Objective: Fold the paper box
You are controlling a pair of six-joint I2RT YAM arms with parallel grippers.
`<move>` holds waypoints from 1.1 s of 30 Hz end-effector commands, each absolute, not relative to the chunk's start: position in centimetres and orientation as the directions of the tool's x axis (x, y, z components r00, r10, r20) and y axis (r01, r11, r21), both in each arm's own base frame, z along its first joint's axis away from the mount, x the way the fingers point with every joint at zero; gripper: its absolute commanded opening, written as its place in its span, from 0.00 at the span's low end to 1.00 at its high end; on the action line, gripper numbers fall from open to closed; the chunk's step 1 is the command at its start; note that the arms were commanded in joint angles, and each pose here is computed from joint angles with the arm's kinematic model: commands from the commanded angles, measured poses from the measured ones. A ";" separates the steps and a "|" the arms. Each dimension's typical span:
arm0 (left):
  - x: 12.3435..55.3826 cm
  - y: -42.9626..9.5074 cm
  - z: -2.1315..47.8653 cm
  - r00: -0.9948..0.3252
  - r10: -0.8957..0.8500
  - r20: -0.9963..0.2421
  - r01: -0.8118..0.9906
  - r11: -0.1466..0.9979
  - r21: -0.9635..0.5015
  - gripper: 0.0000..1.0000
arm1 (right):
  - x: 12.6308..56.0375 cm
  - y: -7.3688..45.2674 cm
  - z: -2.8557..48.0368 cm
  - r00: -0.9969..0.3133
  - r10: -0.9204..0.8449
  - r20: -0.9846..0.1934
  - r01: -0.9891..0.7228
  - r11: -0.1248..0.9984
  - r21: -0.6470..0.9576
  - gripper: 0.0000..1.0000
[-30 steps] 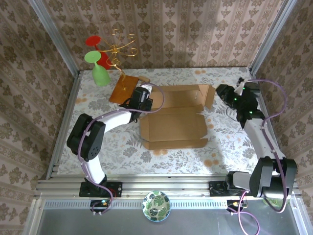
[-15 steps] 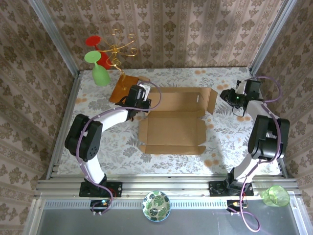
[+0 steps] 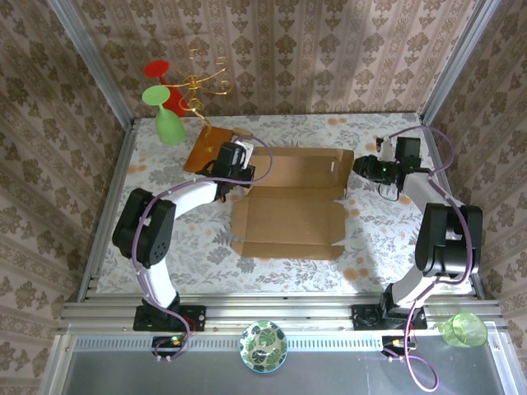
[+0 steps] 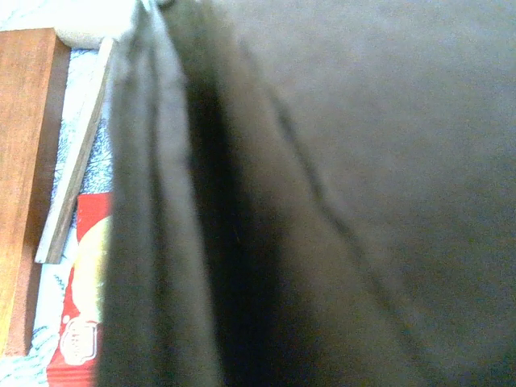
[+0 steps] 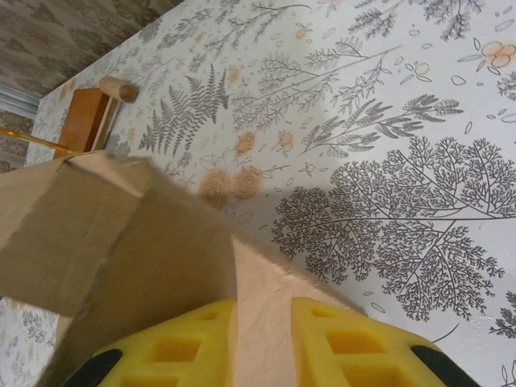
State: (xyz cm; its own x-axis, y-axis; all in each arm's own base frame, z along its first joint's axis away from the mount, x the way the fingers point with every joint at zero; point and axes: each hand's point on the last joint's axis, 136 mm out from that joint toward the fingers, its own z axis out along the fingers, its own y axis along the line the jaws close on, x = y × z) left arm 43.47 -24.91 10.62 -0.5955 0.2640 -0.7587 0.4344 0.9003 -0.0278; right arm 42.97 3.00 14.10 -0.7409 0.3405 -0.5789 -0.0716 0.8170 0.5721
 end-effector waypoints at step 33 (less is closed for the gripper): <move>41.6 -26.2 9.9 -0.397 0.378 -0.836 0.473 0.865 0.167 0.00 | 45.7 -0.6 12.5 -0.699 0.516 -0.494 0.028 0.711 0.703 0.26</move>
